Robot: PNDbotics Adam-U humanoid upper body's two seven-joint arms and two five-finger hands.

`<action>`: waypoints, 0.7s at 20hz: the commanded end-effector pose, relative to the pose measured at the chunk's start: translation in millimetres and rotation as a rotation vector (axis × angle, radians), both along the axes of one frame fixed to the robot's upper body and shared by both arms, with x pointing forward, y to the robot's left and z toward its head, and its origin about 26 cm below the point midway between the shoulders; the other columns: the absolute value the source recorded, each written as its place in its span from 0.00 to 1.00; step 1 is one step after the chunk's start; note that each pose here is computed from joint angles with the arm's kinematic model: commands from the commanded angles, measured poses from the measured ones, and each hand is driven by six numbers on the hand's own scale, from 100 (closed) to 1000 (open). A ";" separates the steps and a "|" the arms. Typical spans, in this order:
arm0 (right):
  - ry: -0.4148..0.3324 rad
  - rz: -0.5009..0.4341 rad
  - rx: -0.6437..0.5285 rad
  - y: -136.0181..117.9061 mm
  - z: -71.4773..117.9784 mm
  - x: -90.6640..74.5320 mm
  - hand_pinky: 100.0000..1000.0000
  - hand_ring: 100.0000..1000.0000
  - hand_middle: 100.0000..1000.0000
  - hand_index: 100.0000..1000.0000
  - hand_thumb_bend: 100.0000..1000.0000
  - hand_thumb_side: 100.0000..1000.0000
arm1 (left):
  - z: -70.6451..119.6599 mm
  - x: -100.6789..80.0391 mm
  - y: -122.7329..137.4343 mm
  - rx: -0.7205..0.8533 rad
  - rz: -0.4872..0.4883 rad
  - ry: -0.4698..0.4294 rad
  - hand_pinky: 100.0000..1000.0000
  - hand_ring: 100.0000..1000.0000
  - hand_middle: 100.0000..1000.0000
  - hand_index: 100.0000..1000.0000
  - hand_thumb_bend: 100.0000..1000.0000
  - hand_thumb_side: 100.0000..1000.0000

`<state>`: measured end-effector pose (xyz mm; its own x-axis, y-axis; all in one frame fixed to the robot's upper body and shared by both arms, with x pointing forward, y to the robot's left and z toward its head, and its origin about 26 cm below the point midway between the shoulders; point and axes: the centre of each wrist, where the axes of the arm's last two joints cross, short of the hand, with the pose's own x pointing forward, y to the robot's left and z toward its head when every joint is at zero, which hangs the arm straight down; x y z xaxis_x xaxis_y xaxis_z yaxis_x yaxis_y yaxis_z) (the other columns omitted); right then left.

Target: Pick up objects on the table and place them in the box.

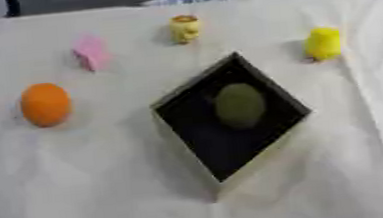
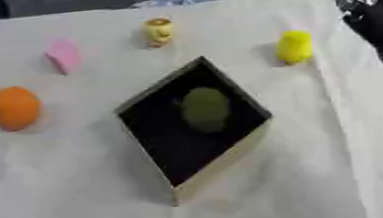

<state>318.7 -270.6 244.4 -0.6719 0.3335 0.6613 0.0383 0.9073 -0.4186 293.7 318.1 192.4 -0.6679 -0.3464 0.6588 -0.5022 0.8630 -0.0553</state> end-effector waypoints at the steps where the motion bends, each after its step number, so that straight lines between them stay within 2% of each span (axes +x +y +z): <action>1: -0.034 -0.005 -0.069 -1.8 11.6 1.8 0.91 0.91 0.68 0.75 0.00 0.45 | 7.5 -3.1 2.9 0.026 0.010 -0.022 0.72 0.62 0.61 0.71 0.24 0.62; 5: -0.024 0.015 -0.278 5.7 24.2 21.6 0.90 0.90 0.71 0.78 0.00 0.41 | 5.3 -4.5 9.3 0.051 0.030 -0.002 0.72 0.62 0.61 0.71 0.24 0.62; 10: 0.010 -0.009 -0.593 6.9 43.1 47.0 0.89 0.91 0.74 0.83 0.00 0.39 | 3.9 -6.1 16.4 0.078 0.053 0.015 0.72 0.62 0.61 0.71 0.24 0.63; 14: 0.011 -0.038 -0.825 -1.3 58.7 62.2 0.89 0.92 0.77 0.86 0.07 0.38 | 4.5 -5.8 18.4 0.089 0.057 0.019 0.72 0.62 0.61 0.71 0.23 0.63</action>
<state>379.8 -259.3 294.3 -0.6691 0.6925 0.2698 0.0287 0.3869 -0.9217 289.6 331.3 187.6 -0.6248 -0.4119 0.6633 -0.5386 0.8424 0.0157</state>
